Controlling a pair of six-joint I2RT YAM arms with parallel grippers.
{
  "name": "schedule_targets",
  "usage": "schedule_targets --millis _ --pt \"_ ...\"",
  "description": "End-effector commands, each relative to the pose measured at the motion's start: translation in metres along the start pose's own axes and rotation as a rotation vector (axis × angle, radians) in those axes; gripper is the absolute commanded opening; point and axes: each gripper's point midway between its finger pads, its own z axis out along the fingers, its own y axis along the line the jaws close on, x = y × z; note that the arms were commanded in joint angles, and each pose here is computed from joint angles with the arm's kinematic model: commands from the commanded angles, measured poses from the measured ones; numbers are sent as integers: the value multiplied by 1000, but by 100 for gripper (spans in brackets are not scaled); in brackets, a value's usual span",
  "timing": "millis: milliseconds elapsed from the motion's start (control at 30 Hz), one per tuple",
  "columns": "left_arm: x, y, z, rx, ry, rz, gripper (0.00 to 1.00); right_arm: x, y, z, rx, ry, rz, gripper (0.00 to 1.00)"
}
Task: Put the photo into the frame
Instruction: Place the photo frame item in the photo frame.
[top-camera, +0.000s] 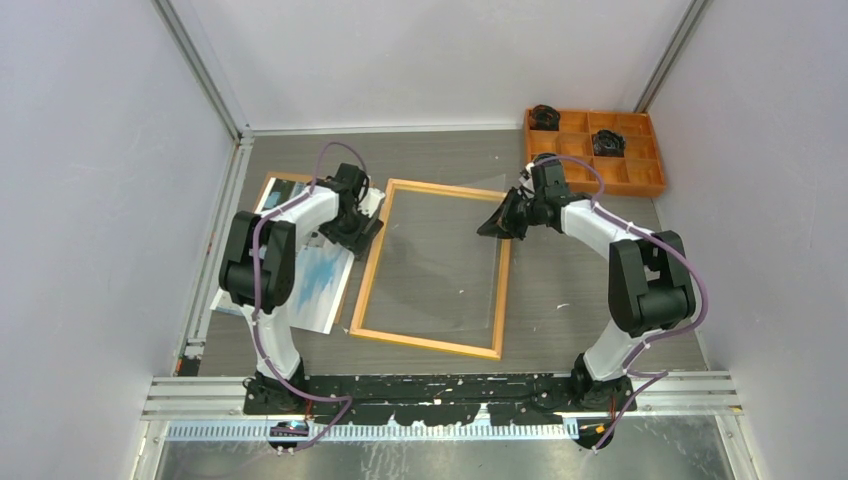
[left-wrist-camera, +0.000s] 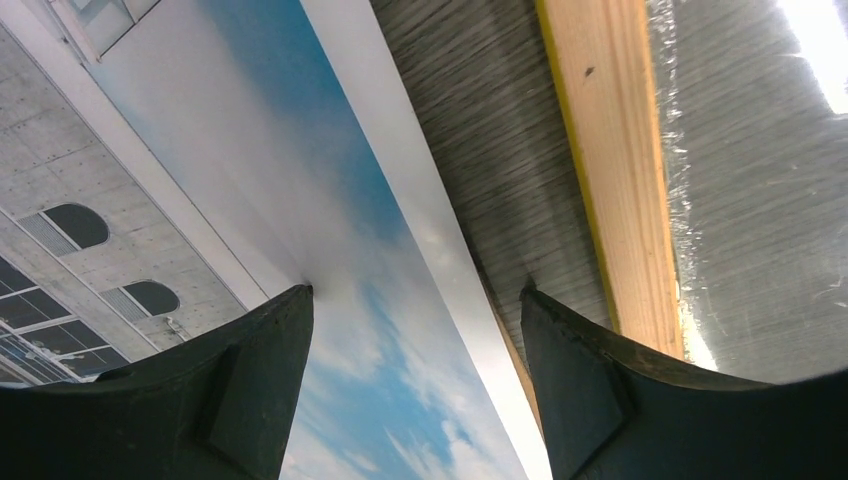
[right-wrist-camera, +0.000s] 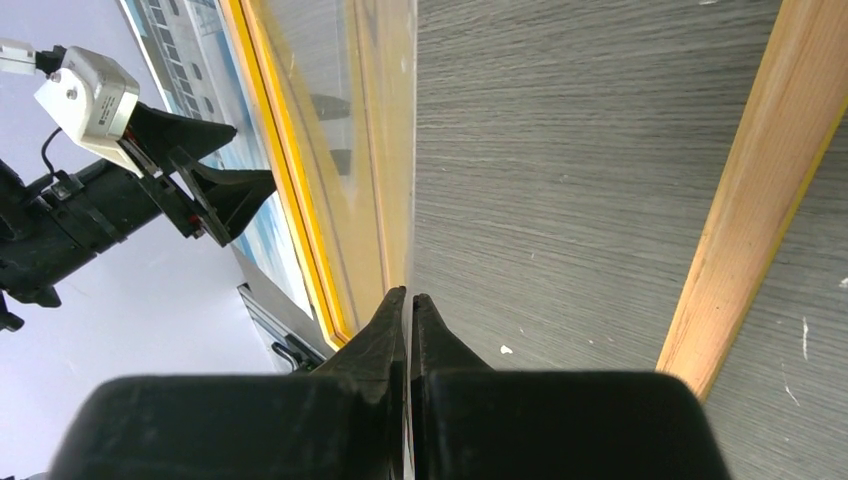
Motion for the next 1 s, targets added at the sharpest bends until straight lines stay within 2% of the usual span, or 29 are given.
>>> schedule_targets --millis 0,200,400,733,967 --pt "-15 -4 4 -9 -36 11 77 -10 17 1 -70 -8 -10 1" --pt "-14 -15 8 0 -38 33 77 -6 30 9 -178 19 78 1" --pt "-12 -17 5 10 -40 38 77 -6 59 -5 -304 22 105 1" --pt "-18 -30 -8 91 -70 17 76 -6 84 -21 -413 -3 147 1" --pt "-24 -23 -21 174 -100 -69 75 -4 102 -28 -439 -11 122 1"
